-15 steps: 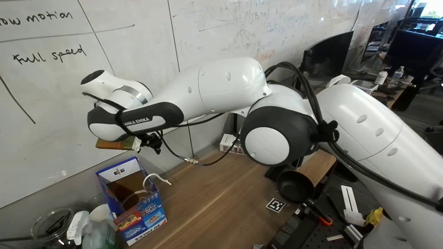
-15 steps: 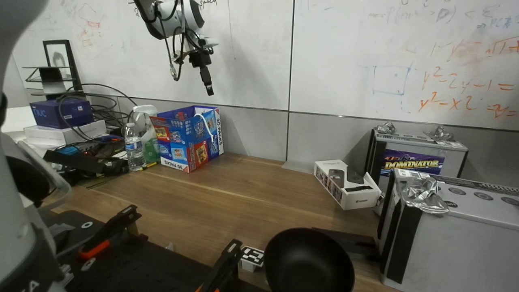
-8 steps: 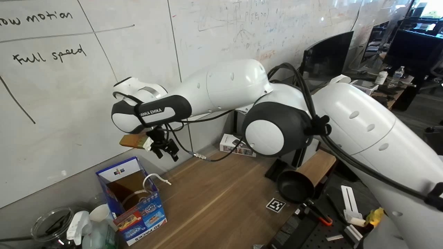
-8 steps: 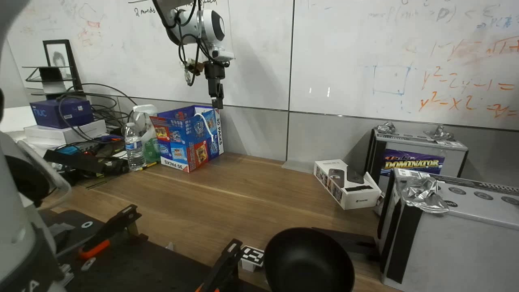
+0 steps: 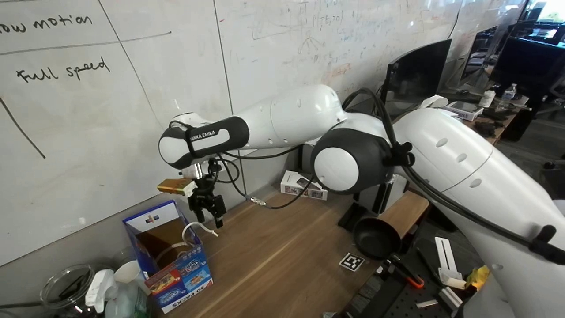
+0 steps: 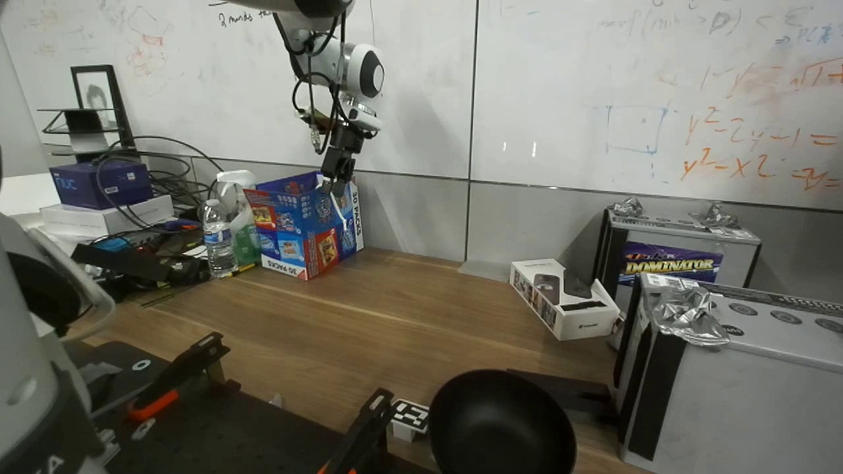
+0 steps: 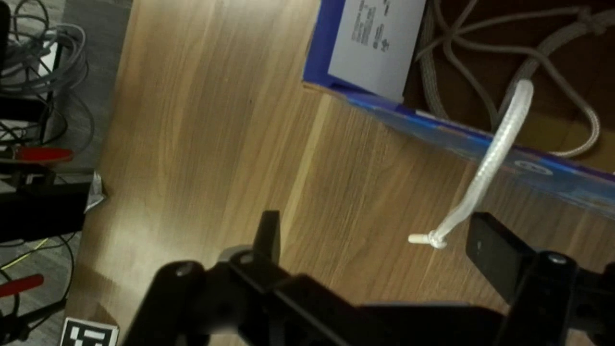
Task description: Put the string in the blue box
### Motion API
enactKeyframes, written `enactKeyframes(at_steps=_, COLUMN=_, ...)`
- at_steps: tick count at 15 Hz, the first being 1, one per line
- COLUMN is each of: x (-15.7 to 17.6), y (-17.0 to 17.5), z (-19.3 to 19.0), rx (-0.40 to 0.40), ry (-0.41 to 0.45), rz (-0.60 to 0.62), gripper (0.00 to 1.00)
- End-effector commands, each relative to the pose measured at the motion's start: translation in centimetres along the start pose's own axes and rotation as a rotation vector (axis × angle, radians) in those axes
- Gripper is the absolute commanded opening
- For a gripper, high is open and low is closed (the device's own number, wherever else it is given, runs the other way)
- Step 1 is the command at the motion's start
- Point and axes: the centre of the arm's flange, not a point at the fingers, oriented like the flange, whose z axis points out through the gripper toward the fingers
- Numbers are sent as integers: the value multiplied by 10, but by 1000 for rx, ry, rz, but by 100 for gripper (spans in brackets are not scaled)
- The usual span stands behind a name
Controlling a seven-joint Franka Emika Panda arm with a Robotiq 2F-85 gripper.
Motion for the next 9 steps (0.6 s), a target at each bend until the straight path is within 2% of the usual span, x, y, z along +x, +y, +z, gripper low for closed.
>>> enactKeyframes(at_steps=1, x=-3, y=4, z=9, rx=41, ry=-128, rz=3, gripper=100)
enactKeyframes(at_steps=9, x=-7, y=-1, z=26, rx=115, ry=-181, rz=-12, gripper=100)
